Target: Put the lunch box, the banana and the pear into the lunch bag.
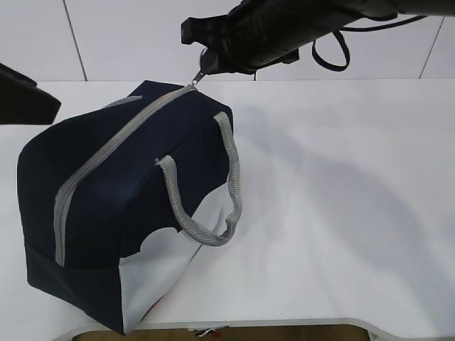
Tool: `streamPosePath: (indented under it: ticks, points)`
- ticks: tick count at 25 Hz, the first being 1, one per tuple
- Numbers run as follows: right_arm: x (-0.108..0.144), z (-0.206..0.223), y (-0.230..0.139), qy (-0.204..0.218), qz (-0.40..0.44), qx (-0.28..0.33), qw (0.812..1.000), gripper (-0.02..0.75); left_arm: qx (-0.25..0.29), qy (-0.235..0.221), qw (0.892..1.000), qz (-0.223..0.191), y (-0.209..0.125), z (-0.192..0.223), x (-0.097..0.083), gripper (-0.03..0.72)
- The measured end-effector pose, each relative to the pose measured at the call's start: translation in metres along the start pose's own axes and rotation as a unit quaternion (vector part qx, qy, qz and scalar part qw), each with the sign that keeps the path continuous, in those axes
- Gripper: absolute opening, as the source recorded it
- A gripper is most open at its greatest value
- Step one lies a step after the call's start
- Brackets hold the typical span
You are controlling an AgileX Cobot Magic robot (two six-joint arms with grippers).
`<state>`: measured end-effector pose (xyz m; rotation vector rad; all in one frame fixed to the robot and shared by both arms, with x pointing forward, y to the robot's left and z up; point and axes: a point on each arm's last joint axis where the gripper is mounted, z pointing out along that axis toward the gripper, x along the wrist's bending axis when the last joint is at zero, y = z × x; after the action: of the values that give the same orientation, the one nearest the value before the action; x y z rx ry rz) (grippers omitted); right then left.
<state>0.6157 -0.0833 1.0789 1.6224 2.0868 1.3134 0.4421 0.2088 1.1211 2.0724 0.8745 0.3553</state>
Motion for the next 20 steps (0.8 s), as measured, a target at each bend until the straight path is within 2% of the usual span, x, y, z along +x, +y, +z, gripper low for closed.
streamPosePath:
  ticks: [4,8,13,18,20]
  points:
    - [0.002,-0.001,0.002,0.006,-0.002,-0.001,1.0,0.013,-0.011,0.019,1.0,-0.015,0.017,-0.008,0.004,0.429]
    - [0.002,-0.001,0.002,0.007,-0.002,0.0,1.0,0.013,0.008,0.009,0.999,-0.031,0.03,0.005,0.015,0.43]
    - [0.002,-0.001,0.002,0.008,-0.002,0.001,1.0,0.013,0.05,-0.024,0.997,-0.046,0.044,0.034,0.031,0.43]
    - [0.002,-0.001,0.002,0.008,-0.002,0.001,1.0,0.013,0.11,-0.072,0.989,-0.066,0.05,0.061,0.043,0.43]
    - [0.002,-0.001,0.002,0.009,-0.002,0.001,1.0,0.013,0.118,-0.08,0.987,-0.068,0.054,0.069,0.048,0.43]
